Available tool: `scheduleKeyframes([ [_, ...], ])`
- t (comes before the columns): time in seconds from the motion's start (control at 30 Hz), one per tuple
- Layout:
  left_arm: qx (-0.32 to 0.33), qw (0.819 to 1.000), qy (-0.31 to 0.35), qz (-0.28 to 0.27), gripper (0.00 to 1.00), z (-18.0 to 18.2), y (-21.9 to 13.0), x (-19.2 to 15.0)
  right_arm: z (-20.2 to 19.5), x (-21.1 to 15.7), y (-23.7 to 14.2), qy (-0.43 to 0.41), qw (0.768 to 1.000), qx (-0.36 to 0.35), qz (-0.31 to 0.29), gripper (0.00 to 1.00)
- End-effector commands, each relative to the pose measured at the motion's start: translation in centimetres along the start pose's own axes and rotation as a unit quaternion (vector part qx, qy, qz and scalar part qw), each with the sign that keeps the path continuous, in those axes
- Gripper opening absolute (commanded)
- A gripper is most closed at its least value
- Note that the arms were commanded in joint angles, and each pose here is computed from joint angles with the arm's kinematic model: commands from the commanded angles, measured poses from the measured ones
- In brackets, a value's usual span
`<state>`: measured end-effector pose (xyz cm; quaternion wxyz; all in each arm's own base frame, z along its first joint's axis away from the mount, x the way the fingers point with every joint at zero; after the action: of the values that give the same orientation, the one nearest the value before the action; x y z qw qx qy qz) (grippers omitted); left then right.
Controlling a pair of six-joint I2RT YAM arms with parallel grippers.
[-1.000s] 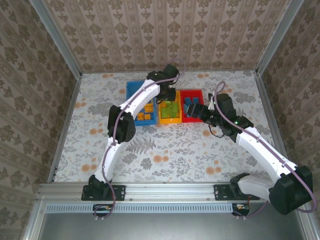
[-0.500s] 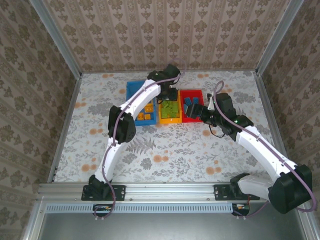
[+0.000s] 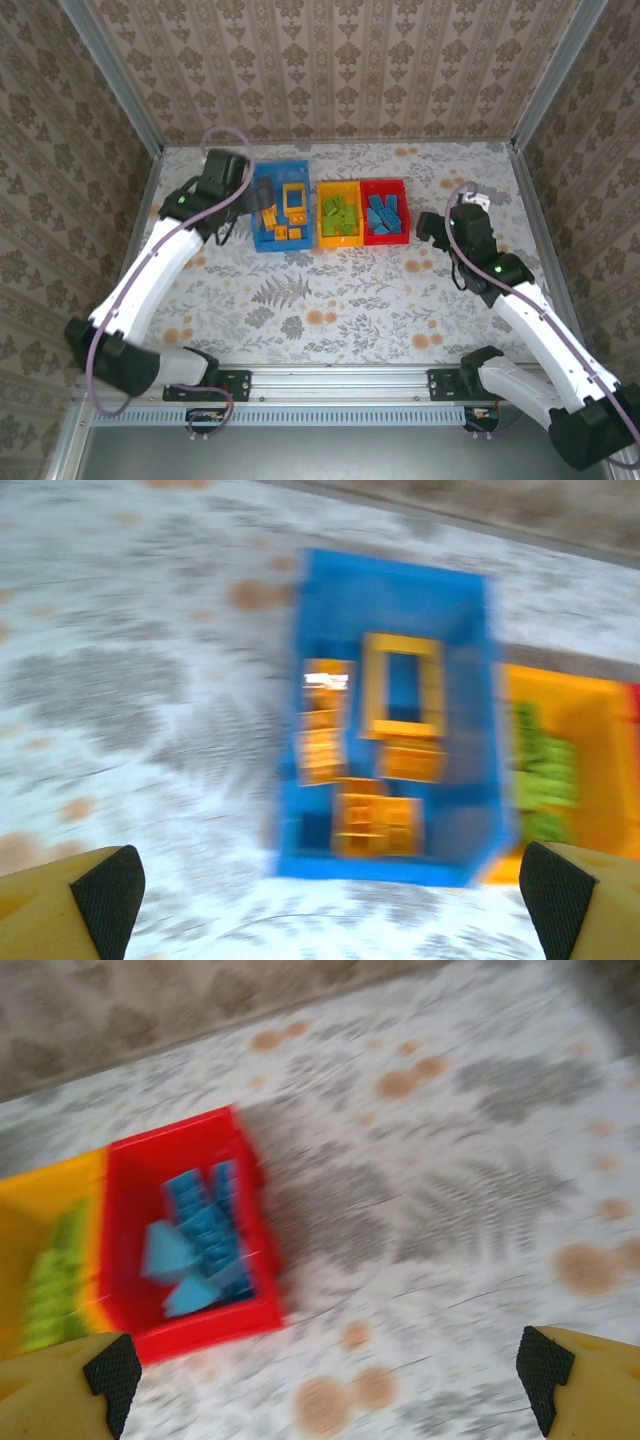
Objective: Sort the legos into containers by color
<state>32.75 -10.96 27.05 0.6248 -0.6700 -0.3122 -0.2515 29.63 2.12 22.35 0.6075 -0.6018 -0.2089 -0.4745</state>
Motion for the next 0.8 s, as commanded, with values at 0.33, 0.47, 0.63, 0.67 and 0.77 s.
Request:
scheduleKeyframes([
  [0.33,0.158,0.976,0.117,-0.088,1.00,13.6,7.1,-9.6,-3.8,-4.6,9.5,-0.087,0.994,-0.047,-0.050,1.00],
  [0.47,0.128,0.980,0.111,-0.105,1.00,13.9,10.5,-9.1,-3.0,-4.1,11.3,-0.081,0.993,-0.018,-0.079,0.99],
  [0.63,0.097,0.979,0.106,-0.145,1.00,13.4,13.2,-7.0,-2.4,-2.0,12.6,-0.093,0.988,0.021,-0.118,1.00],
  [0.67,0.094,0.977,0.105,-0.160,1.00,13.4,13.5,-6.5,-3.0,-2.8,13.4,-0.085,0.989,0.023,-0.117,1.00],
  [0.77,0.076,0.973,0.113,-0.188,1.00,13.0,14.2,-5.9,-3.7,-4.1,14.0,-0.068,0.990,0.045,-0.117,0.99],
])
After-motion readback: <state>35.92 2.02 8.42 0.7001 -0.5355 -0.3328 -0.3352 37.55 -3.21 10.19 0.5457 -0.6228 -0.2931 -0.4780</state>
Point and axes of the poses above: each hand's point on the last joint's axis, 136 mm out from that joint toward the fingers, its own y axis out along the fingers, its own z axis along the line the jaws close on, x = y × z, the point moved 1 cm from there along -y, back along the fingers, and after that the axes turned 4 degrees about y, right-handed, at the moved point
